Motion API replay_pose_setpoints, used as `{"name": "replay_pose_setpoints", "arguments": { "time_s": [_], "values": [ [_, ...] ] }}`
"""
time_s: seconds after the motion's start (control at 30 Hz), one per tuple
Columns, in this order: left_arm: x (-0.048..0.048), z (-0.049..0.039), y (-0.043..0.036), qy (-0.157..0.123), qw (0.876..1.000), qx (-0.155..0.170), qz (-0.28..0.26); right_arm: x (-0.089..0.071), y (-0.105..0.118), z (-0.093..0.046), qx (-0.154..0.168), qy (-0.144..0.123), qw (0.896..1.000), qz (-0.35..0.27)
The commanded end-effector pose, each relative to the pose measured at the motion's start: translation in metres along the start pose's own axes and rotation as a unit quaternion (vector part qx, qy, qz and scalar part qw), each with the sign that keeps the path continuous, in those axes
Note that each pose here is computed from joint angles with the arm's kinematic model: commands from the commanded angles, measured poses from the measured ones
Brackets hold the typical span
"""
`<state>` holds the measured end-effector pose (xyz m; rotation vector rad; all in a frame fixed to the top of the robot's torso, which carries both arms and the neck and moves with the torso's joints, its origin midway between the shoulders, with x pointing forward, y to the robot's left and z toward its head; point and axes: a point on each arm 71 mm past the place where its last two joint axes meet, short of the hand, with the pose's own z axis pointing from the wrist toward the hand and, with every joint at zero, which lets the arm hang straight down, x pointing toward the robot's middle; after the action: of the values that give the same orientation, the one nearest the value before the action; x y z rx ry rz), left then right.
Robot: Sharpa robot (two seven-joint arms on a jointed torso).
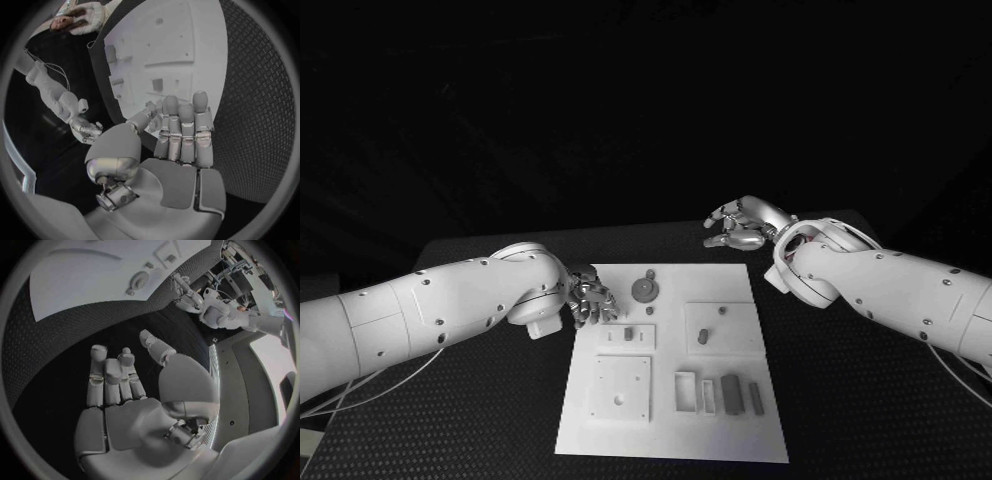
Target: Assemble the parts on the task board
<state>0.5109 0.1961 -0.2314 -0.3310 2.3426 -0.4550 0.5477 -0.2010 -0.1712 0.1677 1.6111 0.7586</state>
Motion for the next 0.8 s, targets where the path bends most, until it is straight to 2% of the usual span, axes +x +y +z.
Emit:
{"name": "replay_pose_setpoints", "arguments": {
  "time_s": [0.03, 0.27, 0.4, 0.8],
  "values": [
    [0.0025, -0.0015, 0.0003, -0.018, 1.000, -0.005, 0.023, 0.001, 0.000, 0.000, -0.001, 0.007, 1.000, 0.000],
    [0.0161, -0.0025, 0.0102, 0.000, 0.999, -0.019, 0.035, 0.001, 0.000, 0.000, -0.001, 0.008, 1.000, 0.000],
    [0.0214, -0.0031, 0.0129, 0.004, 0.999, -0.022, 0.037, 0.001, 0.000, 0.000, -0.001, 0.009, 1.000, 0.000],
    [0.0258, 0.0000, 0.0115, 0.001, 0.999, -0.024, 0.037, 0.001, 0.000, 0.000, -0.001, 0.009, 1.000, 0.000]
  ]
}}
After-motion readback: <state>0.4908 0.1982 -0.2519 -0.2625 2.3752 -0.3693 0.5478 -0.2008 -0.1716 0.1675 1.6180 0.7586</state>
